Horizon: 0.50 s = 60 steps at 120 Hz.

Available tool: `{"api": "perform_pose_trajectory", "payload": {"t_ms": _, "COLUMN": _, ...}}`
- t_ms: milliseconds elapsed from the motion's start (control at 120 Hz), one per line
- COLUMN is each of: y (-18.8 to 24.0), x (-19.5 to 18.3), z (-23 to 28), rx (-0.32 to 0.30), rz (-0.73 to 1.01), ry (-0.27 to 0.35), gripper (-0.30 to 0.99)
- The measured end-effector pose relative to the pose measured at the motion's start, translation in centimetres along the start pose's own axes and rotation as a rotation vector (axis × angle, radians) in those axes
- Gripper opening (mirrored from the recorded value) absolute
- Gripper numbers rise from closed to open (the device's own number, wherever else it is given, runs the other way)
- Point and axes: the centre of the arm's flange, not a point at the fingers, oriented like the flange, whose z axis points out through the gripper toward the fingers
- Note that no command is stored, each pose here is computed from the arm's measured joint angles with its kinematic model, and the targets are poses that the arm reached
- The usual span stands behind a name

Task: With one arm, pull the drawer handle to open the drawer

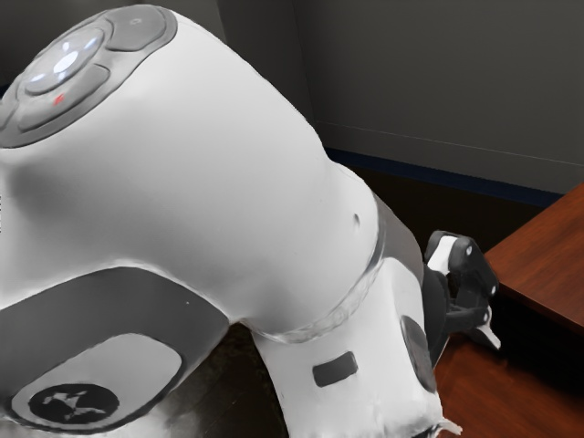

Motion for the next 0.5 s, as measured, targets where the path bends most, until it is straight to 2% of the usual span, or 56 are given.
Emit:
{"api": "perform_pose_trajectory", "payload": {"t_ms": 100, "y": -7.0, "x": -7.9, "z": 0.3, "rx": -0.127, "rz": -0.167, "ry": -0.091, "gripper": 0.56}}
{"api": "perform_pose_trajectory", "payload": {"t_ms": 183, "y": -9.2, "x": -14.3, "z": 1.4, "rx": -0.222, "rz": -0.294, "ry": -0.171, "gripper": 0.60}}
{"api": "perform_pose_trajectory", "payload": {"t_ms": 242, "y": -9.6, "x": -17.3, "z": 1.8, "rx": -0.274, "rz": -0.362, "ry": -0.214, "gripper": 0.63}}
{"api": "perform_pose_trajectory", "payload": {"t_ms": 317, "y": -9.2, "x": -18.6, "z": 2.1, "rx": -0.325, "rz": -0.401, "ry": -0.247, "gripper": 0.65}}
{"api": "perform_pose_trajectory", "payload": {"t_ms": 500, "y": -7.7, "x": -17.4, "z": 2.4, "rx": -0.392, "rz": -0.402, "ry": -0.285, "gripper": 0.67}}
